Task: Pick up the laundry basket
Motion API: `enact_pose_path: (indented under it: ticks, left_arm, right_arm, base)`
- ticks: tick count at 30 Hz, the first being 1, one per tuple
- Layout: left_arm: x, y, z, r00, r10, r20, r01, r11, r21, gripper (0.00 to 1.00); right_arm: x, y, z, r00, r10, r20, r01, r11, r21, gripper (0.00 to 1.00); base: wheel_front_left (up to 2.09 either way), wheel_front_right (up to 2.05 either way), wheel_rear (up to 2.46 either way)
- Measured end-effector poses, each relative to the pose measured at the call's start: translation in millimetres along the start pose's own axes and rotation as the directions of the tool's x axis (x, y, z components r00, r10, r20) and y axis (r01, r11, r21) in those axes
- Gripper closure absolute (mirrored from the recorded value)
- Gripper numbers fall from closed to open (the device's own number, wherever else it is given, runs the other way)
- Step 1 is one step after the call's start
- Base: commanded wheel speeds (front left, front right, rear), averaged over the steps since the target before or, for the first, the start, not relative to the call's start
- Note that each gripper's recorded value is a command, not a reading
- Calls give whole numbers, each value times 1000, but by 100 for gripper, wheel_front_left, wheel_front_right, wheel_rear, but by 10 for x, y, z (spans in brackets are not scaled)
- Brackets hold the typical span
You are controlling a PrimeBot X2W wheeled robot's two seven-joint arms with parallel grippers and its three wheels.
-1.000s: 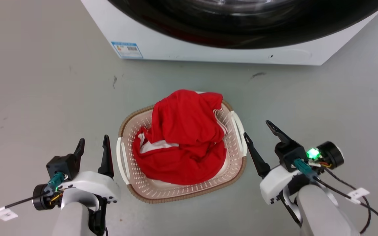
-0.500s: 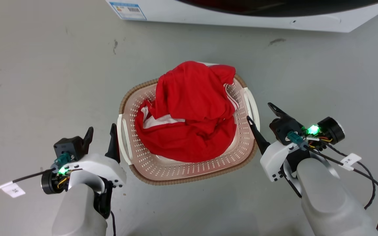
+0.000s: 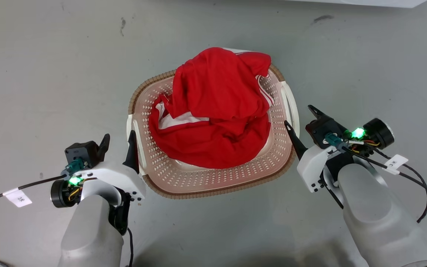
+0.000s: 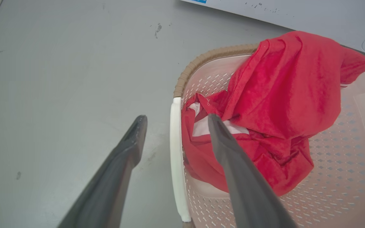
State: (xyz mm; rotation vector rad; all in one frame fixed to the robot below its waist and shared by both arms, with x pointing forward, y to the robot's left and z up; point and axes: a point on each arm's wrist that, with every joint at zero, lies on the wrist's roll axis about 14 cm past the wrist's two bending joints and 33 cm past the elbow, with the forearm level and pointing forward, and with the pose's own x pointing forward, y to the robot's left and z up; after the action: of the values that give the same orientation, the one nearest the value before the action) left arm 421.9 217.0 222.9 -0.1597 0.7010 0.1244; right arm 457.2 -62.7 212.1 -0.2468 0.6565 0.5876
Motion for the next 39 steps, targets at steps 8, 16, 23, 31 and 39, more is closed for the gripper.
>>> enact_pose_path:
  ticks: [8,16,23,31,39]
  left_arm:
    - [109,-16,-122,999,-6,-39,6,1000,2,0]
    - [165,2,-276,996,-4,-84,5,1000,11,0]
    - [226,-11,-368,994,-10,-110,12,1000,17,0]
    - [282,-40,-440,991,-21,-134,25,999,25,1]
    - [304,-124,-470,989,-43,-144,47,999,21,100]
  right_arm:
    - [153,48,-199,997,37,-65,-38,999,-13,0]
    - [280,14,-342,993,40,-108,-41,999,-4,0]
    - [373,-1,-454,989,43,-138,-42,999,12,0]
    - [438,10,-575,984,51,-173,-47,998,30,24]
    - [465,2,-586,983,49,-178,-43,998,38,100]
  base:
    - [0,0,0]
    - [0,0,0]
    - [0,0,0]
    - [0,0,0]
    - [0,0,0]
